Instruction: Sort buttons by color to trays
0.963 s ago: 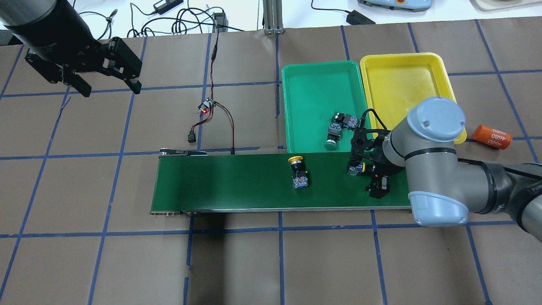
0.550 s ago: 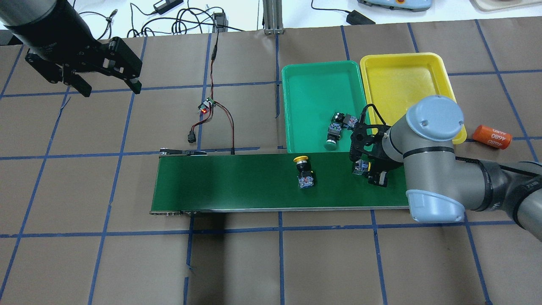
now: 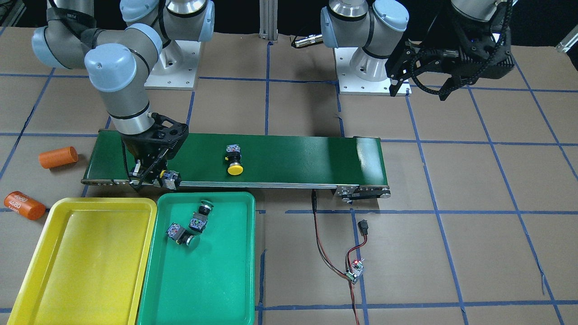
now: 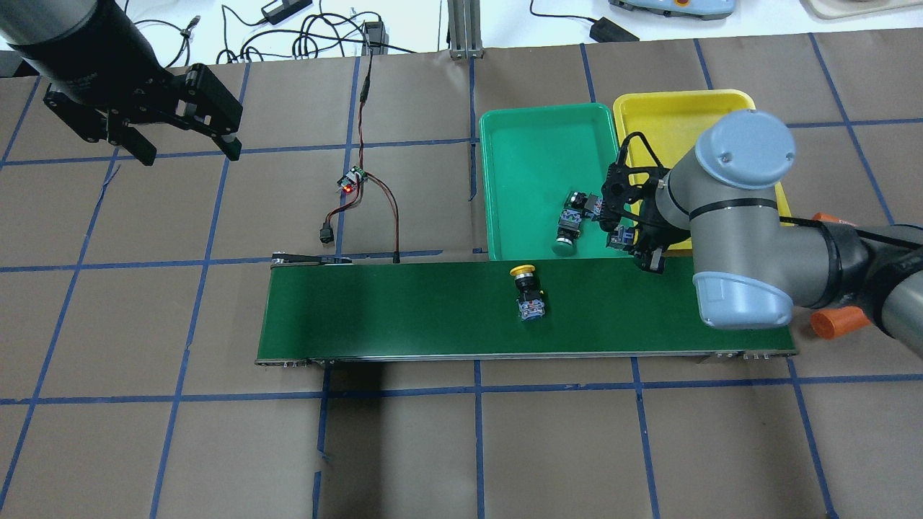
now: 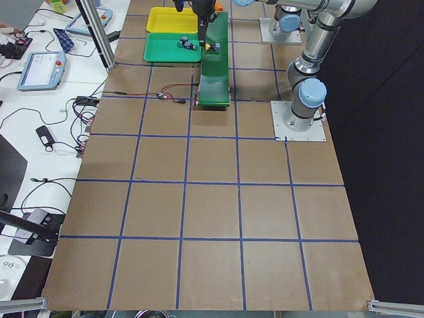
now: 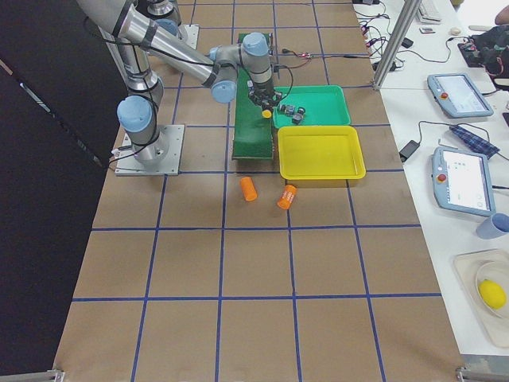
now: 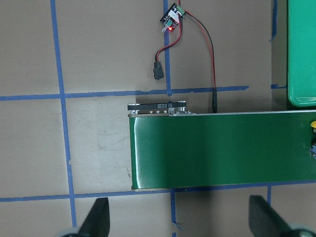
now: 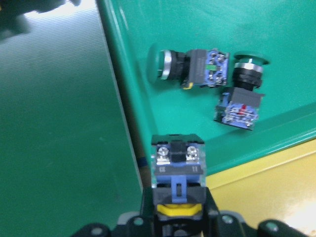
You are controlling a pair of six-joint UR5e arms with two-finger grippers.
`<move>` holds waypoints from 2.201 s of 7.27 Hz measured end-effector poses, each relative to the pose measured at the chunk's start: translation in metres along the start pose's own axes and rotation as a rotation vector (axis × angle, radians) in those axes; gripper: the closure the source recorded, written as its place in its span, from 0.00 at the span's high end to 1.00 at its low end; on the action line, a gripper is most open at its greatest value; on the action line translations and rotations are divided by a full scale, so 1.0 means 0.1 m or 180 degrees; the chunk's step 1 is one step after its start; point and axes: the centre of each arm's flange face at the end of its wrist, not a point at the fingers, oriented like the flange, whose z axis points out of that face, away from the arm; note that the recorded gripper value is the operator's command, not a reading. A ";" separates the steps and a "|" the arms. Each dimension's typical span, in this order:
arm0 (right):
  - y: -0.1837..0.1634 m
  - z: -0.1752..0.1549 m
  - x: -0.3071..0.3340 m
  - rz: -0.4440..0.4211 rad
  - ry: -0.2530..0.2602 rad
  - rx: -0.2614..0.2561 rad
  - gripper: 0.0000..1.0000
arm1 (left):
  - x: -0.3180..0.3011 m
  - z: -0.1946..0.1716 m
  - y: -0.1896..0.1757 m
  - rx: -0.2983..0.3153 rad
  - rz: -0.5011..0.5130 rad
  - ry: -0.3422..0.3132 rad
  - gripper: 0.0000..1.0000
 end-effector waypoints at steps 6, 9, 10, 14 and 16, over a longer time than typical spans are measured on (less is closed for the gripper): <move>1.17 0.78 1.43 0.0106 -0.0200 0.0056 1.00 | 0.00 0.00 0.00 -0.0001 -0.0007 0.0001 1.00; 1.14 0.63 1.33 0.0308 -0.0315 0.0051 1.00 | 0.00 0.00 0.00 -0.0001 -0.0007 0.0001 1.00; 0.99 0.41 1.20 0.0567 -0.0450 0.0033 1.00 | 0.00 0.00 0.00 -0.0001 -0.0007 0.0001 1.00; 0.32 -0.29 0.17 0.2045 -0.0768 -0.0219 1.00 | 0.00 0.00 0.00 -0.0001 -0.0007 0.0001 1.00; 0.26 -0.30 -0.32 0.2687 -0.0836 -0.0322 1.00 | -0.01 0.00 0.00 -0.0001 -0.0008 0.0001 1.00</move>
